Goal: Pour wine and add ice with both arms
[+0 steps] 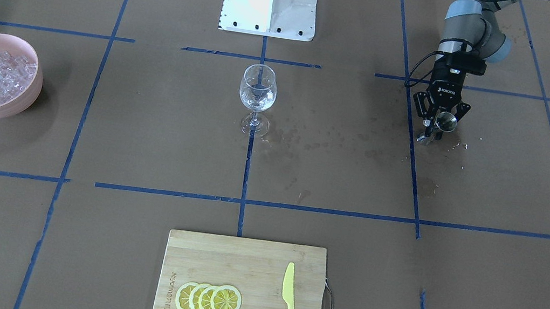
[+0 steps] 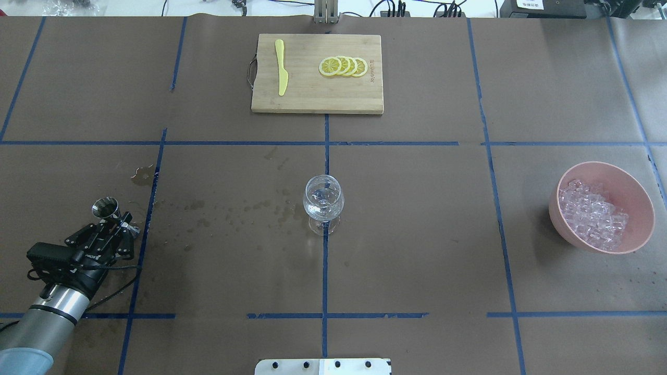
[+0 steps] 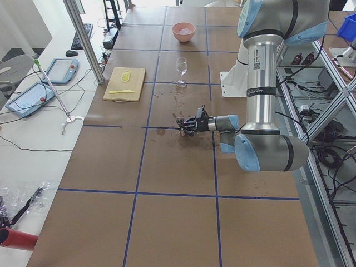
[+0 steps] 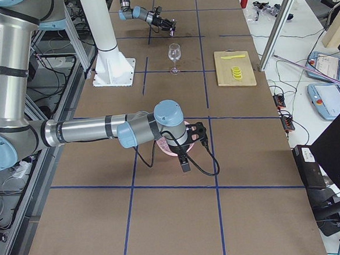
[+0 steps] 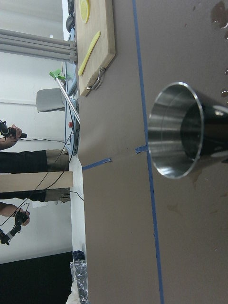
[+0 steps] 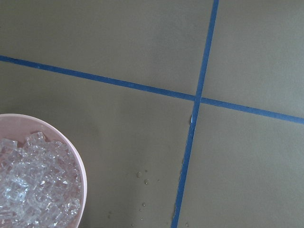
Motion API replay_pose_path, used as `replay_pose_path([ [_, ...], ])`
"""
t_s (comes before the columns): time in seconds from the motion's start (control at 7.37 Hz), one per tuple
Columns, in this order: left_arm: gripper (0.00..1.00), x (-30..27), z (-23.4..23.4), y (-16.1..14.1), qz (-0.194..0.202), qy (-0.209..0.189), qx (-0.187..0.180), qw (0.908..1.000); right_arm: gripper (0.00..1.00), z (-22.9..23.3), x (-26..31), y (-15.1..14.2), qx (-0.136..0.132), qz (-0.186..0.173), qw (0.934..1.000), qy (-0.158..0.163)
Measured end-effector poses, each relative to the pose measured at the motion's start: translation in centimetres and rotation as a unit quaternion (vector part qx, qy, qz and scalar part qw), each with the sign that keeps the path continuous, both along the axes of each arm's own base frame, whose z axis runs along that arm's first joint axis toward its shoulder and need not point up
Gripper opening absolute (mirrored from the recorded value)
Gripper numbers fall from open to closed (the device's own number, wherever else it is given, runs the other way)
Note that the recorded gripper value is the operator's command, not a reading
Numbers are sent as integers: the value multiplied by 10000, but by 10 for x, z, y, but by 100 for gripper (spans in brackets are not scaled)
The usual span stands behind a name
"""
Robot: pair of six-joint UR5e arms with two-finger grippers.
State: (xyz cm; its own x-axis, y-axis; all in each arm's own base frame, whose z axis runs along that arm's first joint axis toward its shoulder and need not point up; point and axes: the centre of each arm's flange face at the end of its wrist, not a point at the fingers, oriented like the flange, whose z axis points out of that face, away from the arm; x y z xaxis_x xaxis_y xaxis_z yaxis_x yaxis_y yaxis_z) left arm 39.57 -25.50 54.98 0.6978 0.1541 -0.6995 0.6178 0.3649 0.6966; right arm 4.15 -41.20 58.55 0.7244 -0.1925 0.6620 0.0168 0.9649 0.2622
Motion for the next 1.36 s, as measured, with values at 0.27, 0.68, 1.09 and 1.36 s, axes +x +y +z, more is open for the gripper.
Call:
replay_pose_path([
  [0.27, 0, -2, -4, 0, -4, 93, 12, 10000, 100, 0, 0, 0, 0, 0, 10000, 0],
  [0.68, 0, -21, -19, 1, 86, 392, 412, 9983, 100, 0, 0, 0, -2, 2, 10000, 0],
  [1.09, 0, -33, -45, 2, 106, 90, 1233, 9923, 100, 0, 0, 0, -31, 31, 10000, -13],
  [1.36, 0, -10, -85, -4, 16, 75, 1563, 9877, 100, -1, 0, 0, -121, 134, 9998, -43],
])
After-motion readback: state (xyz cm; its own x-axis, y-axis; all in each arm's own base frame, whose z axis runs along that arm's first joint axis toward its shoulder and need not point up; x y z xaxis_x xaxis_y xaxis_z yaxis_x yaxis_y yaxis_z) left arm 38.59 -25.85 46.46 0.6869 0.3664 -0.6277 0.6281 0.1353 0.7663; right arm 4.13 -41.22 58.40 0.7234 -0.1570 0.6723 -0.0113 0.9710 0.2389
